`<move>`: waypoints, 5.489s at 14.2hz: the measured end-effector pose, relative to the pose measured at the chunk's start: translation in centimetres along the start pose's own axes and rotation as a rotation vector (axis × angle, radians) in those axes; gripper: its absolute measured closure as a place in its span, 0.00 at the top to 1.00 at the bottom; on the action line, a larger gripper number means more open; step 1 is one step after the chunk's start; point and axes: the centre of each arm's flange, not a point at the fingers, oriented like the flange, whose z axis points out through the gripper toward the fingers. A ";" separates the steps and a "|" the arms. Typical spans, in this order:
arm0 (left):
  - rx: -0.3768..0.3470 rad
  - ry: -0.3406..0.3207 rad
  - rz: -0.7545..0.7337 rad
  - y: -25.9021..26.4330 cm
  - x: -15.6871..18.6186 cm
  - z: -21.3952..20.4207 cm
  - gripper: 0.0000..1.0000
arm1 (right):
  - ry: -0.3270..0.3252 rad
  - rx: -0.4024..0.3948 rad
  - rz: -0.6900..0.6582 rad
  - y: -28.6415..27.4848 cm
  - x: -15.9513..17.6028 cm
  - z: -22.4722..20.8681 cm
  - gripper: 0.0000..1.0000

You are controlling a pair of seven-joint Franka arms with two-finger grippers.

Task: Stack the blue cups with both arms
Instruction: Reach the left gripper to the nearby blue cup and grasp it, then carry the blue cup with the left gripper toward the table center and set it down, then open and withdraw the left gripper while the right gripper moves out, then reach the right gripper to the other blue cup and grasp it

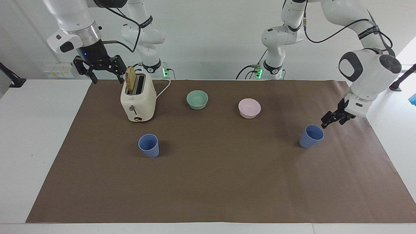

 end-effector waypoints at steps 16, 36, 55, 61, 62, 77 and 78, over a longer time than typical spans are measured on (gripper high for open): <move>-0.066 0.017 -0.094 1.3 0.7 0.4 0.04 | 0.000 0.000 0.000 0.0 0.0 0.0 1.00; -0.143 -0.032 -0.204 36.5 -10.0 3.2 0.04 | 0.000 0.000 0.000 0.0 0.0 0.0 1.00; -0.137 -0.017 -0.185 37.2 -10.3 5.1 0.41 | -0.001 0.000 0.000 0.0 0.0 0.0 1.00; -0.063 0.007 -0.082 34.5 -7.8 1.8 1.00 | -0.001 0.000 0.000 0.0 0.0 0.0 1.00; -0.052 0.006 -0.063 33.2 -7.0 1.1 1.00 | -0.001 0.000 0.000 0.0 0.0 0.0 1.00; 0.013 -0.013 0.354 11.6 -5.3 -15.6 1.00 | 0.049 0.071 -0.002 -1.4 4.3 10.4 1.00; 0.014 -0.013 0.349 11.3 -5.6 -16.3 1.00 | 0.050 0.074 0.001 -1.3 5.0 11.8 1.00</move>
